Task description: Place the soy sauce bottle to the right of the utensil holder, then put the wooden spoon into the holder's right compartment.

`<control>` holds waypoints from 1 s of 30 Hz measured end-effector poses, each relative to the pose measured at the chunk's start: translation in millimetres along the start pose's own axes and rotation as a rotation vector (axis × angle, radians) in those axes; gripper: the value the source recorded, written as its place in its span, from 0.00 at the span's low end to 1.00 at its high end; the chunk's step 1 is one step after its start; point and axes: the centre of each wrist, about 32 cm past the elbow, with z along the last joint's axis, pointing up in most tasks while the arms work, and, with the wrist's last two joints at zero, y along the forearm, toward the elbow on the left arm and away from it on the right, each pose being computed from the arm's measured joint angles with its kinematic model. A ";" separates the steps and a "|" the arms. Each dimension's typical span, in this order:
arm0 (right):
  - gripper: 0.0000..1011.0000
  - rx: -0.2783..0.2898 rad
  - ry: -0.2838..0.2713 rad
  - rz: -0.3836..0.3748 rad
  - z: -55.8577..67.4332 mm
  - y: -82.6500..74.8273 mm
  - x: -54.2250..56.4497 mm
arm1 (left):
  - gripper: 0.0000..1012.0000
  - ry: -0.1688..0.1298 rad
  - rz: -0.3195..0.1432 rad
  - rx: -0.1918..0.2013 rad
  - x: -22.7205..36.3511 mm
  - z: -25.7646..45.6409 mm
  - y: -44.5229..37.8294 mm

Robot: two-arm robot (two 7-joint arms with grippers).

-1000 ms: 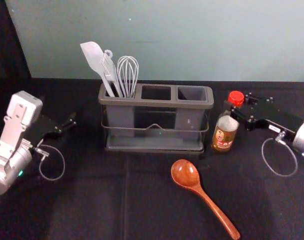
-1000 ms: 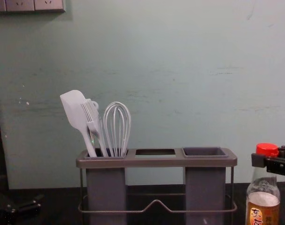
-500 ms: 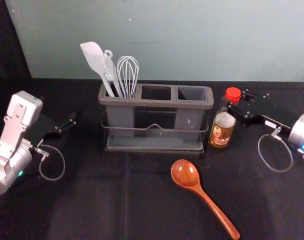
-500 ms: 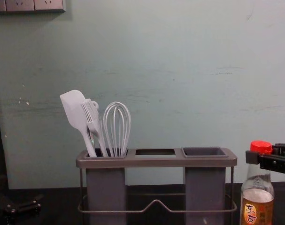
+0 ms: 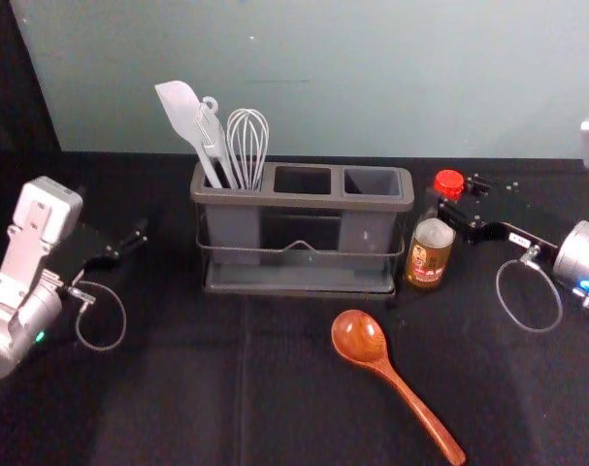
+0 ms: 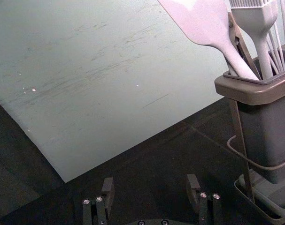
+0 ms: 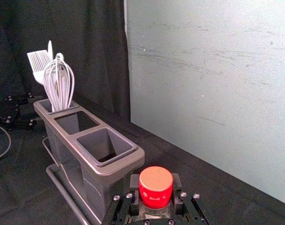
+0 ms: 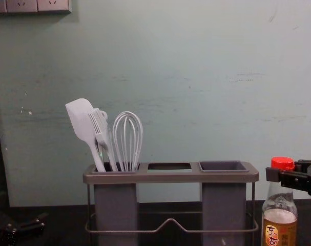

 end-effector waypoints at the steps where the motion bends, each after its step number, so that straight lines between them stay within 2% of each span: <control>1: 0.38 0.000 0.000 0.000 -0.1 0.0 0.1 | 0.99 0.000 0.000 0.000 0.0 0.0 0.0; 25: 0.38 0.001 0.008 -0.011 -2.7 -1.0 1.7 | 0.99 0.000 0.000 0.000 0.0 0.0 0.0; 30: 0.51 -0.002 0.008 -0.012 -3.1 -1.2 1.5 | 0.99 0.000 0.000 0.000 0.0 0.0 0.0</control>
